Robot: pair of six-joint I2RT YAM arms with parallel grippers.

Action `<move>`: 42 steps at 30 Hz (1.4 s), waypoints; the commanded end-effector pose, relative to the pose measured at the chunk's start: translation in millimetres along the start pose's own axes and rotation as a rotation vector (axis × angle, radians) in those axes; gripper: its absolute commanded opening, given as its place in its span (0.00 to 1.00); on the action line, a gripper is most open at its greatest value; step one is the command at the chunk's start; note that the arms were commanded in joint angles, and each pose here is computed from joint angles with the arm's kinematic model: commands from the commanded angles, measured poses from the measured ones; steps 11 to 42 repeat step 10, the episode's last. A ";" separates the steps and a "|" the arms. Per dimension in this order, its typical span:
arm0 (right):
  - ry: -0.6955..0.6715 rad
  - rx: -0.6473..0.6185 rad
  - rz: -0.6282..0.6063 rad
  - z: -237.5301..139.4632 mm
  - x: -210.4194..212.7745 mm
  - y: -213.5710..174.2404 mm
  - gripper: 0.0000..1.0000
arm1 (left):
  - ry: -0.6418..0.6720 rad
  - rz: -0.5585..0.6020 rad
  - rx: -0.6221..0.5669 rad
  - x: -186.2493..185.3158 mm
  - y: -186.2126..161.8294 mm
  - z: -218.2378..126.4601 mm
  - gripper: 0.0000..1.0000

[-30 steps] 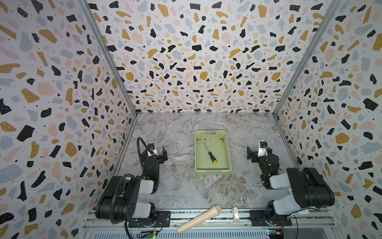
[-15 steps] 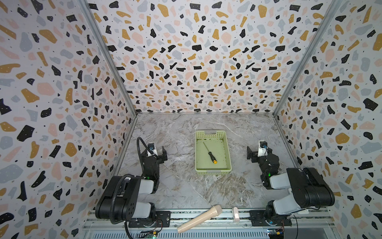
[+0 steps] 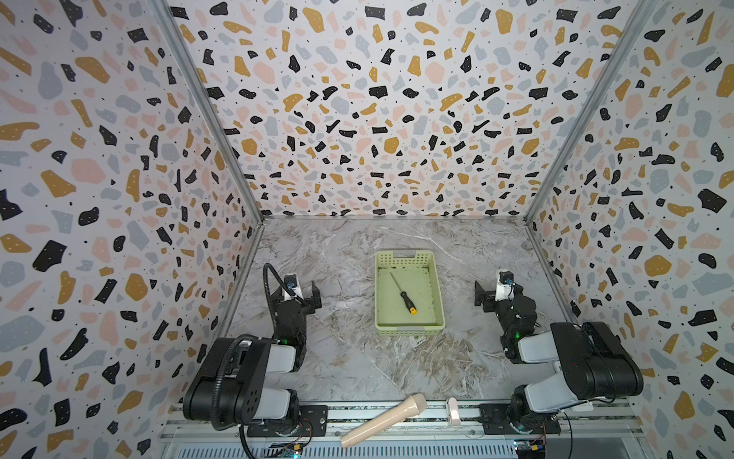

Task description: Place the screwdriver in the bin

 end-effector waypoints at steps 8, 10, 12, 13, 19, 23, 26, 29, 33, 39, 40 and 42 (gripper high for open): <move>0.000 -0.025 0.001 3.3 0.8 8.0 0.99 | 0.015 -0.011 -0.061 1.0 12.0 0.2 1.00; 0.001 -0.025 0.000 3.0 1.2 7.7 0.99 | 0.017 -0.010 -0.062 1.0 12.3 0.1 1.00; 0.001 -0.025 0.000 3.0 1.2 7.7 0.99 | 0.017 -0.010 -0.062 1.0 12.3 0.1 1.00; 0.001 -0.025 0.000 3.0 1.2 7.7 0.99 | 0.017 -0.010 -0.062 1.0 12.3 0.1 1.00; 0.001 -0.025 0.000 3.0 1.2 7.7 0.99 | 0.017 -0.010 -0.062 1.0 12.3 0.1 1.00; 0.001 -0.025 0.000 3.0 1.2 7.7 0.99 | 0.017 -0.010 -0.062 1.0 12.3 0.1 1.00; 0.001 -0.025 0.000 3.0 1.2 7.7 0.99 | 0.017 -0.010 -0.062 1.0 12.3 0.1 1.00; 0.001 -0.025 0.000 3.0 1.2 7.7 0.99 | 0.017 -0.010 -0.062 1.0 12.3 0.1 1.00; 0.001 -0.025 0.000 3.0 1.2 7.7 0.99 | 0.017 -0.010 -0.062 1.0 12.3 0.1 1.00; 0.001 -0.025 0.000 3.0 1.2 7.7 0.99 | 0.017 -0.010 -0.062 1.0 12.3 0.1 1.00; 0.001 -0.025 0.000 3.0 1.2 7.7 0.99 | 0.017 -0.010 -0.062 1.0 12.3 0.1 1.00; 0.001 -0.025 0.000 3.0 1.2 7.7 0.99 | 0.017 -0.010 -0.062 1.0 12.3 0.1 1.00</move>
Point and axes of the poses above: each gripper's point midway between its finger pads, its own z axis out along the fingers, its own x axis along the line the jaws close on, y = z × x, the point moved 8 cm from there along -z, back along the fingers, and after that the axes turned 7 degrees about z, right-handed, at the moved point
